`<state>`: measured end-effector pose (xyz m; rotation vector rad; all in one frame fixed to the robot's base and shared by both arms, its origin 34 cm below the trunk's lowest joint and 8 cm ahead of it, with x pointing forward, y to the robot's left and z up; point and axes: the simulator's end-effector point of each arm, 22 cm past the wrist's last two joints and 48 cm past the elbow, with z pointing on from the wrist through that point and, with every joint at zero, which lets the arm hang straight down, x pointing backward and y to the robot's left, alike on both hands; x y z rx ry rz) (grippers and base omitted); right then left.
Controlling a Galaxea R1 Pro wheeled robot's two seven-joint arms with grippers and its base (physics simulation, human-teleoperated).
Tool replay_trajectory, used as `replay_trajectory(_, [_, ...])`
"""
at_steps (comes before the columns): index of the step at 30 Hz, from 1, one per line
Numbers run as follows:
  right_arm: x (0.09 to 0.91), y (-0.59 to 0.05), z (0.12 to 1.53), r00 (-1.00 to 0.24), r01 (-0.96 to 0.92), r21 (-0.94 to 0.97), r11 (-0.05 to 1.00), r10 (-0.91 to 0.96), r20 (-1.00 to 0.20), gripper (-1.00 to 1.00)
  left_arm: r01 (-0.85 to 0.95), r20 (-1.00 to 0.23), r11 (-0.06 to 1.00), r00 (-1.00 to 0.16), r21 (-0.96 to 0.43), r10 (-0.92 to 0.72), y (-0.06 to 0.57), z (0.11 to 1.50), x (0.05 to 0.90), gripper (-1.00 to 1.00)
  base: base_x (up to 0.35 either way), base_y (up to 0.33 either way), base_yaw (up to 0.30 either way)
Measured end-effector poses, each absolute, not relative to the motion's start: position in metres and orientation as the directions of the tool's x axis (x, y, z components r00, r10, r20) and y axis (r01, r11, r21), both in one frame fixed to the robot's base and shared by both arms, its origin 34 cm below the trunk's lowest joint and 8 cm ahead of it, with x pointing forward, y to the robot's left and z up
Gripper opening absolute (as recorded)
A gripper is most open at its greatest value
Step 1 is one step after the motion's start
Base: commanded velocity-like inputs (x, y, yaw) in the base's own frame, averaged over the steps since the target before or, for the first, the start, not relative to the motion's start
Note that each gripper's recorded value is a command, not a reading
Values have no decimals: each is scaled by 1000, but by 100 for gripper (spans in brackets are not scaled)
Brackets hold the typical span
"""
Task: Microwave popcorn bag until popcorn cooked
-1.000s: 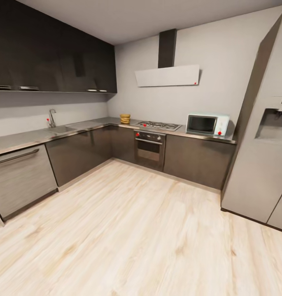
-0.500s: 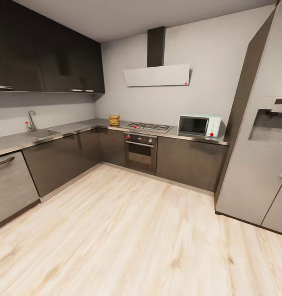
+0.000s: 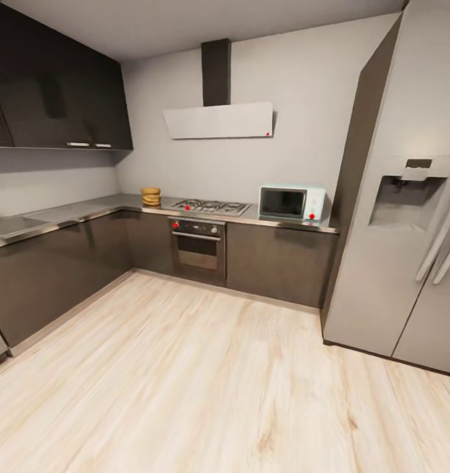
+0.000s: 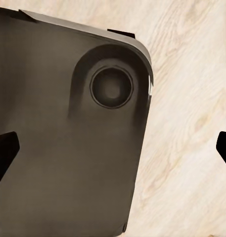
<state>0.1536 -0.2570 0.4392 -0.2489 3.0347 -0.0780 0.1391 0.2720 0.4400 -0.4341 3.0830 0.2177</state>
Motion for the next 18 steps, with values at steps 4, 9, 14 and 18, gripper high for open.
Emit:
replay_trajectory(4, [154,-257,439,-982,-161,-59,985,-166,-92,100,-277,-46,951,-961,135,-274,272,440,141,100,326,0,-246])
replay_trajectory(9, [155,-256,439,-982,-161,-58,985,-166,-94,100,-277,-48,951,-961,135,-273,272,440,141,100,326,0,-246])
replay_trajectory(14, [155,-257,439,-981,-161,-59,985,-166,-96,100,-278,-49,951,-961,134,-273,272,440,142,100,326,0,-243])
replay_trajectory(18, [156,-257,439,-981,-161,-59,985,-167,-96,100,-277,-50,951,-961,134,-273,272,440,142,100,326,0,-72])
